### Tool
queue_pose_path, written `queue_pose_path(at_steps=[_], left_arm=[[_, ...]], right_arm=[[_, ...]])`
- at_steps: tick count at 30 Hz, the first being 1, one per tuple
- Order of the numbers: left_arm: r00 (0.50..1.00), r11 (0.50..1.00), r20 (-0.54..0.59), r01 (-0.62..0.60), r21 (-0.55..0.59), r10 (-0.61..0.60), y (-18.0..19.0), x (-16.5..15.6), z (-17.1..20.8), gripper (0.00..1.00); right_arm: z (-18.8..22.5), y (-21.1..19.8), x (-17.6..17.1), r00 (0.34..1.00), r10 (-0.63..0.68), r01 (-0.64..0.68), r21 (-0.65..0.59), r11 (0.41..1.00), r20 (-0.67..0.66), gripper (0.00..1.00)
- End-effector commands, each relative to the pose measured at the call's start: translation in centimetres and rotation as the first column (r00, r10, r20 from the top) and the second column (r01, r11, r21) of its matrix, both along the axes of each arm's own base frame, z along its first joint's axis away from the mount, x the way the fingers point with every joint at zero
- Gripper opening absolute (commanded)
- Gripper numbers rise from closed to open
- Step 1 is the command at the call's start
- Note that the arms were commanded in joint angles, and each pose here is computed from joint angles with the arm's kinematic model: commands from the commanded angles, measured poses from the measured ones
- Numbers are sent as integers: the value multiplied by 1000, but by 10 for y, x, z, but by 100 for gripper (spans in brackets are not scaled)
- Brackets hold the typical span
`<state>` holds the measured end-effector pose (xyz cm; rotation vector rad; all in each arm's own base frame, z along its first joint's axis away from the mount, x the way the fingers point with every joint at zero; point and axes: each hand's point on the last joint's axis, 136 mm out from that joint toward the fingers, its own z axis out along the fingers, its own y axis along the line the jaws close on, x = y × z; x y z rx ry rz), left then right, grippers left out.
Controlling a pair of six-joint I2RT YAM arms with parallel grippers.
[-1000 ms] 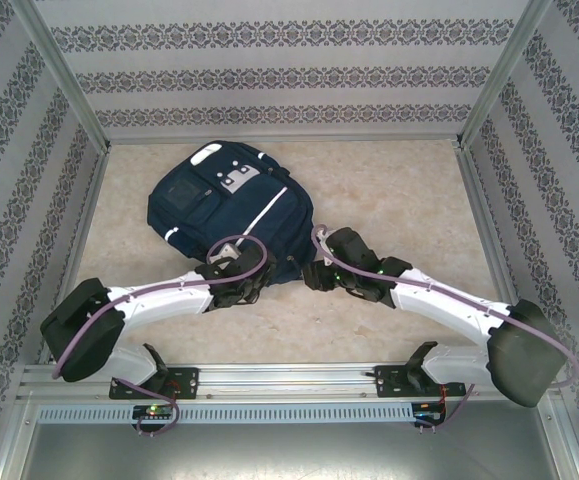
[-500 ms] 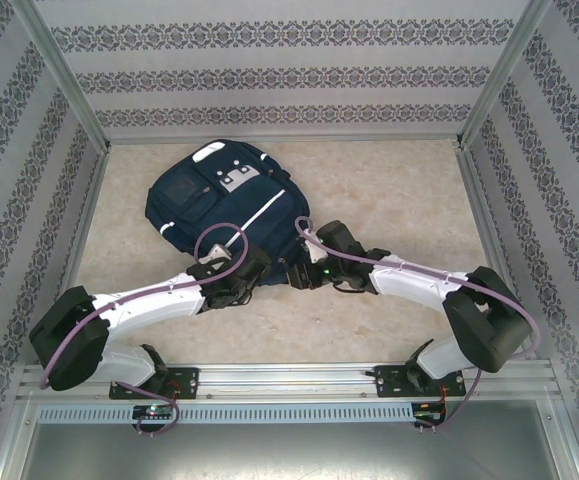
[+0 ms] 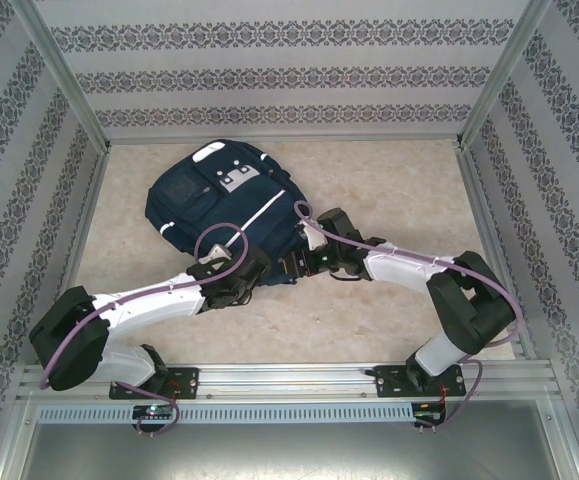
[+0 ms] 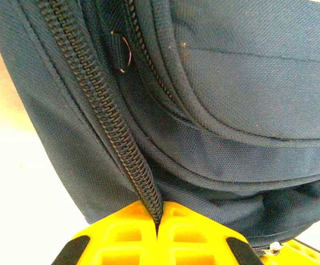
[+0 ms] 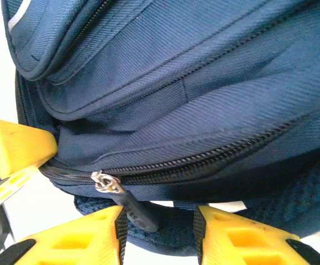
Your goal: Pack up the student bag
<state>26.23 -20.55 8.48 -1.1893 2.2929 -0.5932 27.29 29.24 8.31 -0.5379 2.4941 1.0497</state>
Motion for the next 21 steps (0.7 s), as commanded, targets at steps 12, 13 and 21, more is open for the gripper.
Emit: queue_pose_path(at_steps=[12,13,21], left_arm=[[1000,999,3,-3,37,3,6,0,1,0],[1000,999,3,-2,38,2,5,0,1,0],[1000,1000,7,8,30,-8,3,1,4,0]], right_arm=[[2,22,-11,994,112,-111,91,990,1,39],[0,21,-9,995,103,-103,80,991,4,42],[-15,15,1,998,62,-63,45,997,15,55]])
